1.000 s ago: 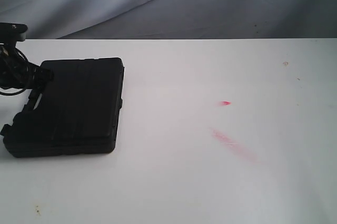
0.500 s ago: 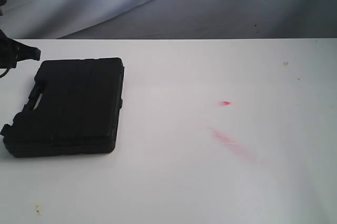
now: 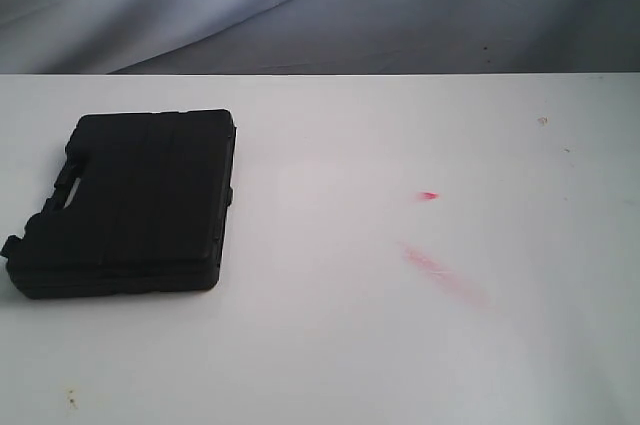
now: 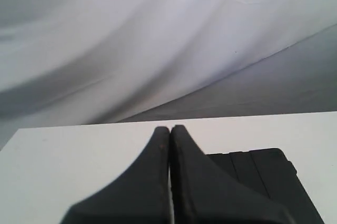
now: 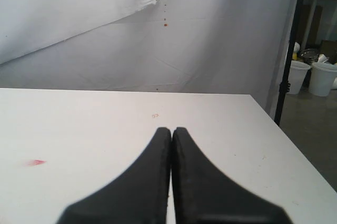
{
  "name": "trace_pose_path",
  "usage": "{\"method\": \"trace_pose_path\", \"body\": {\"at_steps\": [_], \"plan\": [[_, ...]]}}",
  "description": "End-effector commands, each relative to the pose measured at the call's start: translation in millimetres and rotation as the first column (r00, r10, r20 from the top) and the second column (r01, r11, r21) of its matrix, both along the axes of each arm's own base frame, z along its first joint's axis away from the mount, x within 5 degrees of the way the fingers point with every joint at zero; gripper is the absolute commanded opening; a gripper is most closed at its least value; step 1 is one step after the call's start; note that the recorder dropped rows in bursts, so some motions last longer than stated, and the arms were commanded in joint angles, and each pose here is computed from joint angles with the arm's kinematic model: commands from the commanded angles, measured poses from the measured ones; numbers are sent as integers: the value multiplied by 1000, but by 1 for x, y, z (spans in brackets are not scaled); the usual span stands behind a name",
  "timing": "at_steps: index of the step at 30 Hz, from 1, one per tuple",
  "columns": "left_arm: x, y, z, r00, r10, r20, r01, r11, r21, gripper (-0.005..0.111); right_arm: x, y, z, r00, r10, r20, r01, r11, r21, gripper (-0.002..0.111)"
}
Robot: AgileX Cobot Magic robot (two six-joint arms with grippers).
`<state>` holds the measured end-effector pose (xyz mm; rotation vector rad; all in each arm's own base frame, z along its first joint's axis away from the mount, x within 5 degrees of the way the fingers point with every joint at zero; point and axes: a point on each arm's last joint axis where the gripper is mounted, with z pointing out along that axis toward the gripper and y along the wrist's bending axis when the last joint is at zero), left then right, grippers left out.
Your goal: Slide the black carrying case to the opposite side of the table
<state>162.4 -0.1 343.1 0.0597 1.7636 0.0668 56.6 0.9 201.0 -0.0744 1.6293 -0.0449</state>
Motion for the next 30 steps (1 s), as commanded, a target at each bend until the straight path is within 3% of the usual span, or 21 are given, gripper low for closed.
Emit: {"method": "trace_pose_path", "body": {"at_steps": [1, 10, 24, 30], "plan": [[-45, 1, -9, 998, 3, 64, -2, 1000, -14, 0, 0, 0, -1, 1000, -6, 5, 6, 1000, 3, 0], [-99, 1, -37, 992, 12, 129, -1, 997, -83, 0, 0, 0, -1, 1000, -6, 5, 6, 1000, 3, 0], [-131, 2, -59, 966, 10, 259, 14, 996, -93, 0, 0, 0, -1, 1000, -6, 5, 6, 1000, 3, 0], [-130, 2, -68, 985, 16, 173, 0, 996, -94, 0, 0, 0, -1, 1000, -6, 5, 6, 1000, 3, 0]]}}
